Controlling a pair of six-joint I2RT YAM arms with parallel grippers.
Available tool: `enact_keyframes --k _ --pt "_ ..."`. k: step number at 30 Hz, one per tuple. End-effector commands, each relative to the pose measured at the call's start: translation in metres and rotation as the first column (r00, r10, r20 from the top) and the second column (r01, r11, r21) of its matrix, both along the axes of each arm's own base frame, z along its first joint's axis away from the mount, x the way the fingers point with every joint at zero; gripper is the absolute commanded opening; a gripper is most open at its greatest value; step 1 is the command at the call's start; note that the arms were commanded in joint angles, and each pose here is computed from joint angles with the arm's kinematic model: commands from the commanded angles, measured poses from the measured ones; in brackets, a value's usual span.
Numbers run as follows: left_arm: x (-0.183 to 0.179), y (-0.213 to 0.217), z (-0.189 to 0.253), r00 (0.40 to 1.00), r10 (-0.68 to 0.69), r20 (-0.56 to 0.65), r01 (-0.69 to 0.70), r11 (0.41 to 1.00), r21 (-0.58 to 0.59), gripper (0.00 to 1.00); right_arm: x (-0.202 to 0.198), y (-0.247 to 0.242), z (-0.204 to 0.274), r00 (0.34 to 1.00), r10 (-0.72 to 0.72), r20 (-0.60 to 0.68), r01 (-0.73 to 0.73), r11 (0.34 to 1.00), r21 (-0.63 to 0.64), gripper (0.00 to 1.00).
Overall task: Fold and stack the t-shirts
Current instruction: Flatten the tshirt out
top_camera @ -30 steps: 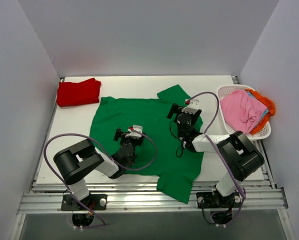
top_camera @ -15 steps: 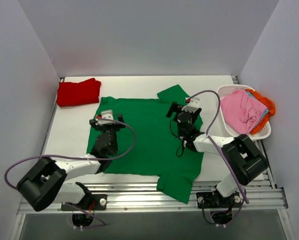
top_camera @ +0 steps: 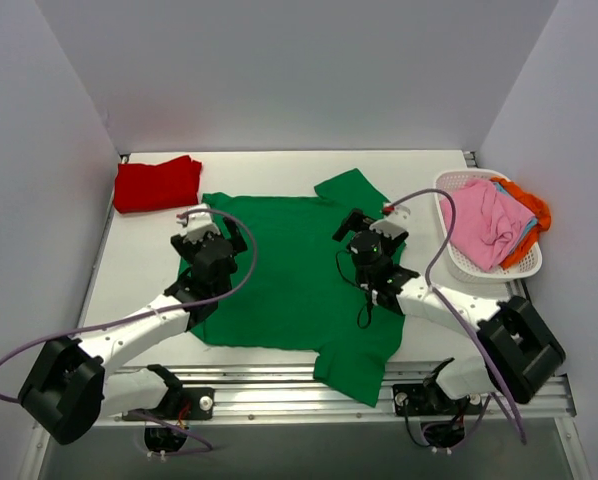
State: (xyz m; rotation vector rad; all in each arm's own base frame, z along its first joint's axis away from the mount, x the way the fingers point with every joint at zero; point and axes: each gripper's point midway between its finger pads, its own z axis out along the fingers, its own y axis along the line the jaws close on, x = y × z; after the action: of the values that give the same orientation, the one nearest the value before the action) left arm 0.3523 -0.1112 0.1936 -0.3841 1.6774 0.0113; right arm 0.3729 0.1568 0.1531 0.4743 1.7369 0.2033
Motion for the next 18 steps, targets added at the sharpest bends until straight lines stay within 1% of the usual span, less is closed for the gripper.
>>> enact_keyframes --k 1,2,3,4,5,6,7,8,10,11,12,13,14,15,16,18 --pt "-0.027 0.031 -0.039 0.984 0.142 -0.106 -0.149 0.987 -0.062 0.99 -0.038 -0.032 0.011 0.974 -0.225 -0.015 0.225 0.968 0.115 0.90" --pt "-0.029 0.032 -0.040 0.980 0.165 -0.107 -0.176 0.979 -0.104 0.99 -0.051 -0.029 0.004 0.977 -0.209 -0.046 0.213 0.973 0.088 0.89" --pt "-0.031 0.033 -0.042 0.977 0.175 -0.120 -0.188 0.976 -0.113 1.00 -0.058 -0.025 0.002 0.978 -0.201 -0.053 0.205 0.973 0.106 0.89" --pt "-0.039 0.036 -0.055 0.967 0.180 -0.179 -0.197 0.977 -0.080 1.00 -0.066 -0.022 0.007 0.982 -0.185 -0.048 0.189 0.974 0.121 0.89" --pt "-0.037 0.031 -0.051 0.966 0.184 -0.182 -0.209 0.969 -0.131 1.00 -0.076 -0.020 0.001 0.984 -0.168 -0.067 0.174 0.980 0.098 0.89" --pt "-0.041 0.031 -0.058 0.958 0.181 -0.223 -0.209 0.971 -0.113 0.95 -0.088 -0.007 -0.004 0.990 -0.124 -0.071 0.131 0.986 0.101 0.89" --pt "-0.043 0.028 -0.066 0.948 0.177 -0.263 -0.209 0.973 -0.099 0.92 -0.093 -0.002 -0.003 0.992 -0.103 -0.072 0.110 0.988 0.107 0.89" --pt "-0.045 0.025 -0.070 0.939 0.182 -0.292 -0.226 0.966 -0.125 0.91 -0.100 0.002 -0.009 0.993 -0.084 -0.087 0.091 0.992 0.090 0.89" --pt "-0.058 0.024 -0.081 0.908 0.197 -0.370 -0.231 0.972 -0.048 0.90 -0.113 0.019 -0.014 0.995 -0.026 -0.100 0.035 0.995 0.088 0.89" --pt "-0.062 0.026 -0.083 0.902 0.231 -0.365 -0.265 0.963 -0.043 0.90 -0.118 0.022 -0.018 0.994 -0.013 -0.108 0.021 0.997 0.074 0.89" --pt "-0.073 0.031 -0.088 0.882 0.257 -0.396 -0.274 0.962 0.013 0.90 -0.122 0.027 -0.022 0.993 0.001 -0.117 0.006 0.998 0.060 0.89" --pt "-0.079 0.027 -0.095 0.877 0.267 -0.401 -0.286 0.958 0.012 0.90 -0.126 0.035 -0.020 0.994 0.016 -0.105 -0.009 0.998 0.069 0.89" --pt "-0.083 0.027 -0.098 0.870 0.277 -0.407 -0.292 0.956 0.026 0.90 -0.130 0.035 -0.024 0.993 0.020 -0.116 -0.015 0.999 0.043 0.89" --pt "-0.092 0.032 -0.100 0.855 0.297 -0.425 -0.295 0.953 0.074 0.90 -0.131 0.038 -0.027 0.992 0.025 -0.120 -0.022 0.999 0.028 0.89" --pt "-0.095 0.021 -0.097 0.862 0.303 -0.406 -0.325 0.946 0.015 0.90 -0.134 0.043 -0.026 0.992 0.040 -0.121 -0.037 0.999 0.026 0.90" --pt "-0.105 0.021 -0.101 0.851 0.321 -0.415 -0.343 0.939 0.023 0.90 -0.136 0.048 -0.027 0.990 0.055 -0.126 -0.053 0.998 0.019 0.90"
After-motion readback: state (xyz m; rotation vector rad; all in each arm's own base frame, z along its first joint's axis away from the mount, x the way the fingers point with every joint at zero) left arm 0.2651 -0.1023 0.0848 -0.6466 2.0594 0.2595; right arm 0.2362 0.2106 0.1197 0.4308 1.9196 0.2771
